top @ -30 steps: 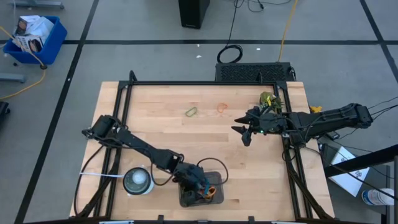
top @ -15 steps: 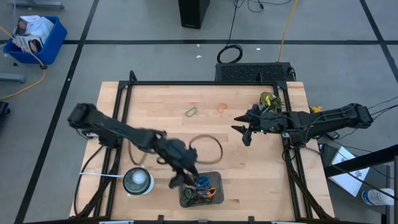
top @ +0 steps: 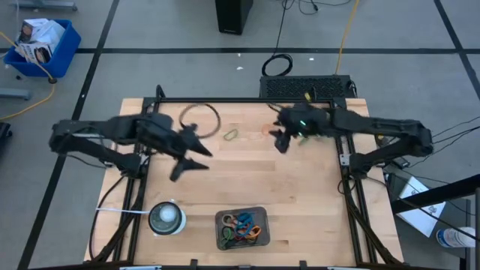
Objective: Pick and place rubber bands into bin
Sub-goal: Put the orange rubber band into the bin
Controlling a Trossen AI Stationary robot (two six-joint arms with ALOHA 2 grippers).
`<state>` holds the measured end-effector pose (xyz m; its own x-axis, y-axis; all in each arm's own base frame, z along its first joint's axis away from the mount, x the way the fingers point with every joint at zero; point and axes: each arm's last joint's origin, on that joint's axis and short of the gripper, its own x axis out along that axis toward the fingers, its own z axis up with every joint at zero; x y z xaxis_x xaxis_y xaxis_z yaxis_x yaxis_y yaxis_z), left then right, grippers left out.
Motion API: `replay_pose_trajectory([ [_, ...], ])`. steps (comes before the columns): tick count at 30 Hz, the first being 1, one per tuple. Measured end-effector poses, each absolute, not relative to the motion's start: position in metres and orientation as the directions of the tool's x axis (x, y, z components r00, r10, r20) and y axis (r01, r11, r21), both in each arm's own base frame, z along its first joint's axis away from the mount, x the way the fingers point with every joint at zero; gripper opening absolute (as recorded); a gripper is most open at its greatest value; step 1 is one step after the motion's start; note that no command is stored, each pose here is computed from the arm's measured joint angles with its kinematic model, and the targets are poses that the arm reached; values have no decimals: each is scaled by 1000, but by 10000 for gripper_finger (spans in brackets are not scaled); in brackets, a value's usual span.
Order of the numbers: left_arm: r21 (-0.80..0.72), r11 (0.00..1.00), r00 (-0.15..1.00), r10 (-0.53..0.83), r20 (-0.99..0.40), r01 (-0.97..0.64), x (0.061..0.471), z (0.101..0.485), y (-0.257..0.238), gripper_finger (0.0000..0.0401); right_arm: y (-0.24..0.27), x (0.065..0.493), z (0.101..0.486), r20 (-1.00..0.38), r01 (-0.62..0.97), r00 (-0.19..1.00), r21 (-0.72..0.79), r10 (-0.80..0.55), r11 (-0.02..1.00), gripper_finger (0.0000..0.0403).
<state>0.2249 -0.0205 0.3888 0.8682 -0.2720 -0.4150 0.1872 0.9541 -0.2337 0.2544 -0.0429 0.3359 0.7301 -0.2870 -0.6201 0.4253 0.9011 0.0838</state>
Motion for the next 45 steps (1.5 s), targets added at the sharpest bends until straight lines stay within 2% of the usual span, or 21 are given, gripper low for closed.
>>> replay_pose_trajectory([
  [4, -175, 977, 901, -181, -394, 120, 199, 400, -6, 223, -75, 272, 316, -757, 503, 565, 0, -328, 864, 183],
  [7, -143, 985, 914, -149, -378, 101, 184, 405, 0, 223, -92, 283, 297, -799, 437, 515, -65, -309, 897, 183],
  [11, -116, 991, 907, -114, -405, 73, 172, 405, 6, 223, -106, 291, 280, -838, 285, 485, -118, -250, 951, 183],
  [17, -78, 996, 876, -67, -478, 33, 165, 398, 13, 223, -123, 298, 272, -822, 236, 494, -186, -283, 954, 183],
  [20, -56, 998, 865, -46, -500, 21, 165, 396, 17, 223, -130, 299, 263, -843, 188, 460, -214, -278, 959, 181],
  [31, -44, 999, 855, 4, -519, -31, 163, 394, 26, 223, -147, 318, 204, -928, 100, 329, -150, -175, 984, 158],
  [38, -44, 998, 851, 12, -526, -41, 162, 393, 28, 223, -158, 320, 177, -955, 110, 257, -125, -150, 986, 145],
  [45, -44, 998, 838, 10, -546, -40, 161, 391, 28, 223, -167, 324, 165, -953, 111, 283, -80, -109, 991, 138],
])
